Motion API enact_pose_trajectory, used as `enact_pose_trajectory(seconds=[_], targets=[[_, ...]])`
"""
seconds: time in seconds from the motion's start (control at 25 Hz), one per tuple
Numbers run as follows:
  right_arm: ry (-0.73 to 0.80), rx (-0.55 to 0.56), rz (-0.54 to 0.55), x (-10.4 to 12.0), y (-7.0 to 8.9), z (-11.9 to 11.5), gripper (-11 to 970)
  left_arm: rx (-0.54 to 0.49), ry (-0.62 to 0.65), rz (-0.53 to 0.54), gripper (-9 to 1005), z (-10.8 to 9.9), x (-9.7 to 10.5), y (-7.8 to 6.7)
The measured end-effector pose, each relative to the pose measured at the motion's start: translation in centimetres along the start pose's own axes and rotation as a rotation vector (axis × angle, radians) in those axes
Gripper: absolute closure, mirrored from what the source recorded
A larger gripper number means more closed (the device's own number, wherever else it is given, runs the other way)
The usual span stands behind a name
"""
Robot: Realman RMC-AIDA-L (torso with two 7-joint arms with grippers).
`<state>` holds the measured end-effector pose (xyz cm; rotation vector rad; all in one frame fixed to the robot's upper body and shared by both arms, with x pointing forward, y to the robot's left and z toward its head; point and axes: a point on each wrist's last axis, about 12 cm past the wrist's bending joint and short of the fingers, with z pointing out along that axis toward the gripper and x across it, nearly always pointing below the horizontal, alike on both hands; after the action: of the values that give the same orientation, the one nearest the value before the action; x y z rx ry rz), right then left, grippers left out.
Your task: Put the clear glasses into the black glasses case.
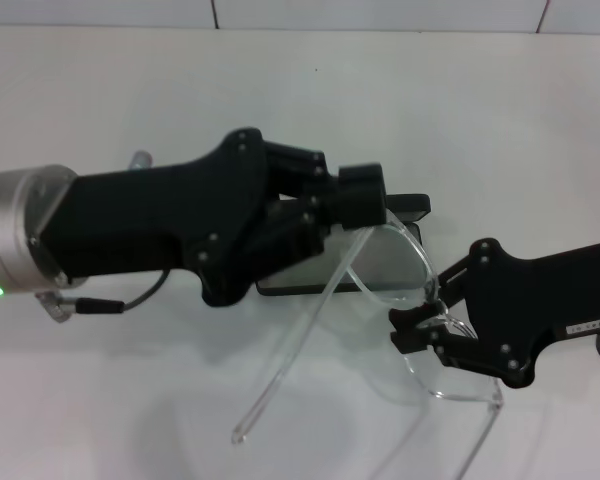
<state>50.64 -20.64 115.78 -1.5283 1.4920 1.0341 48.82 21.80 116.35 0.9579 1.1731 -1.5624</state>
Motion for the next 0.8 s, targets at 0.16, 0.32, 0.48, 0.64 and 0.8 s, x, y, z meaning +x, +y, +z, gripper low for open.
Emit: enact_pose_trajectory(seconds=[0.16, 0.32, 0.48, 0.64, 0.8], targets=[[-0.08, 0.011, -0.067, -0.6, 0.2, -0.1, 851, 0.006, 0.015, -0.012, 926, 0.1, 0.6, 0.1], [-0.108, 0.029, -0.091, -1.1, -0.1, -0.5, 851, 0.011, 0.019, -0.015, 925, 0.2, 0.9, 0.1], [-0.128, 0.052, -0.113, -1.6, -0.4, -0.5, 852, 0.01, 0.017, -0.034, 924, 0.2, 1.2, 0.1], [-0.139, 0.05, -0.13, -2.1, -0.6, -0.4, 852, 0.015, 0.02, -0.035, 922, 0.3, 1.6, 0.1], [-0.168, 0.046, -0.148, -2.6, -0.7, -0.4, 852, 0.017, 0.019, -0.035, 921, 0.4, 2.0, 0.2]])
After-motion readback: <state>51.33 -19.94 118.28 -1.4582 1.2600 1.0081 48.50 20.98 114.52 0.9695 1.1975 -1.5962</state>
